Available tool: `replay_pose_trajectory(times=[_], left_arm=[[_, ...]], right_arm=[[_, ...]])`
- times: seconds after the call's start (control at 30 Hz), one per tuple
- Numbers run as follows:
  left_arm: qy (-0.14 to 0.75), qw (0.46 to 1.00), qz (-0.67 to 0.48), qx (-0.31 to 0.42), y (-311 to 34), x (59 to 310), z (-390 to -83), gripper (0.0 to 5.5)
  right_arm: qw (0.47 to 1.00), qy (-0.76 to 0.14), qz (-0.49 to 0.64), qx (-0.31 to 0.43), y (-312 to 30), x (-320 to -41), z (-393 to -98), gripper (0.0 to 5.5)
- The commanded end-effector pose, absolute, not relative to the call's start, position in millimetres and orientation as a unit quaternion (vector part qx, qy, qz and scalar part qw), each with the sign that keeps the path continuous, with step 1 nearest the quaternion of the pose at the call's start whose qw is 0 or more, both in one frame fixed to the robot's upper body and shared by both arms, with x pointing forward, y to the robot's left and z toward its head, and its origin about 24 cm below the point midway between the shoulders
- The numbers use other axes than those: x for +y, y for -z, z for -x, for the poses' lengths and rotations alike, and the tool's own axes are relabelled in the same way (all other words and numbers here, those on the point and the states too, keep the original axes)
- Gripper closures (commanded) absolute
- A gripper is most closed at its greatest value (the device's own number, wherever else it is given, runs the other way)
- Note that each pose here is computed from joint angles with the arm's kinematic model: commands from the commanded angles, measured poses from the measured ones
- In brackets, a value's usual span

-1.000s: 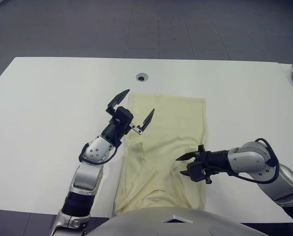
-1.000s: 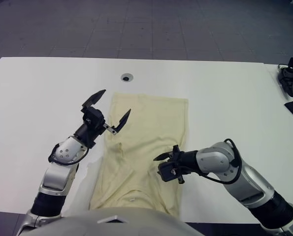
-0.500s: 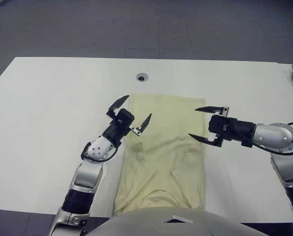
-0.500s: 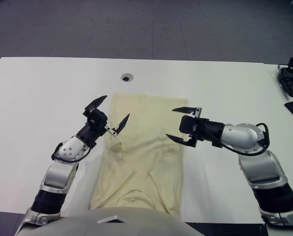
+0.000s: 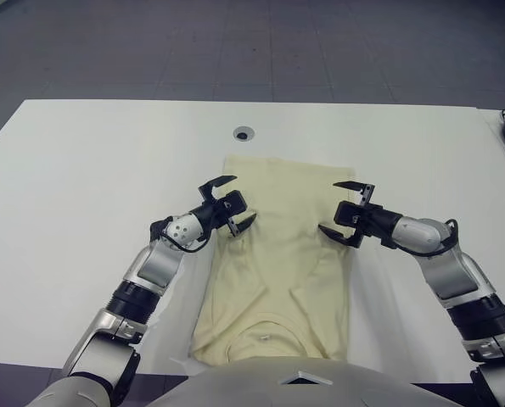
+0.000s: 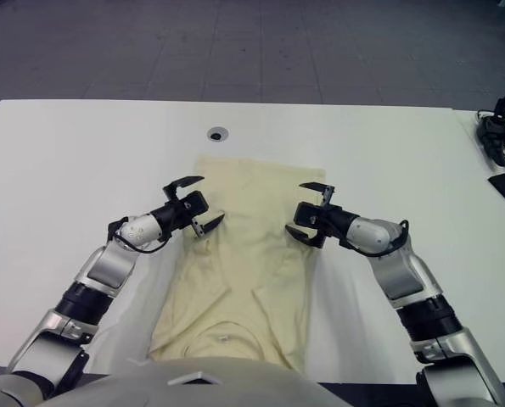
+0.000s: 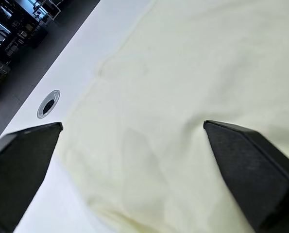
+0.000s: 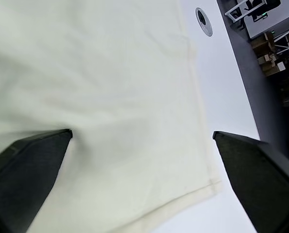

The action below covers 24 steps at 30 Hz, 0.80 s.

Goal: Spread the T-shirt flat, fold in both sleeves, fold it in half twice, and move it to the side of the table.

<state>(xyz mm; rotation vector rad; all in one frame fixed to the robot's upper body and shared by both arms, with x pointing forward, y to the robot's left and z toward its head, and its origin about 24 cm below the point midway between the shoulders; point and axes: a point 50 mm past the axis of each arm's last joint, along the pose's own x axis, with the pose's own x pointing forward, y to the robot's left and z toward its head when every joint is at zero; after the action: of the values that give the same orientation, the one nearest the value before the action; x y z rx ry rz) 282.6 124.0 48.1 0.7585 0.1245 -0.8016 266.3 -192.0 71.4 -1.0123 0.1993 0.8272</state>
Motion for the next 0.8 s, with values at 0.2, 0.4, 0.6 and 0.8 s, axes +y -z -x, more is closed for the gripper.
replay_pose_trajectory(times=[0.2, 0.4, 0.6, 0.8], left_arm=[[0.351, 0.841, -0.39, 0.135, -20.1, 145.6, -281.1, 0.1], [0.326, 0.857, -0.378, 0.123, -22.0, 144.8, -287.9, 0.1], [0.28, 0.886, -0.359, 0.09, -26.7, 142.9, -298.9, 0.1], [0.273, 0.9, -0.337, 0.043, -35.6, 135.4, -305.0, 0.1]], right_arm=[[0.782, -0.34, 0.51, 0.115, -48.9, -195.3, -293.4, 0.11], [0.782, -0.338, 0.511, 0.114, -46.9, -193.7, -305.0, 0.11], [0.789, -0.339, 0.502, 0.097, -54.2, -187.4, -311.3, 0.11], [0.805, -0.332, 0.484, 0.089, -63.2, -187.4, -312.5, 0.11]])
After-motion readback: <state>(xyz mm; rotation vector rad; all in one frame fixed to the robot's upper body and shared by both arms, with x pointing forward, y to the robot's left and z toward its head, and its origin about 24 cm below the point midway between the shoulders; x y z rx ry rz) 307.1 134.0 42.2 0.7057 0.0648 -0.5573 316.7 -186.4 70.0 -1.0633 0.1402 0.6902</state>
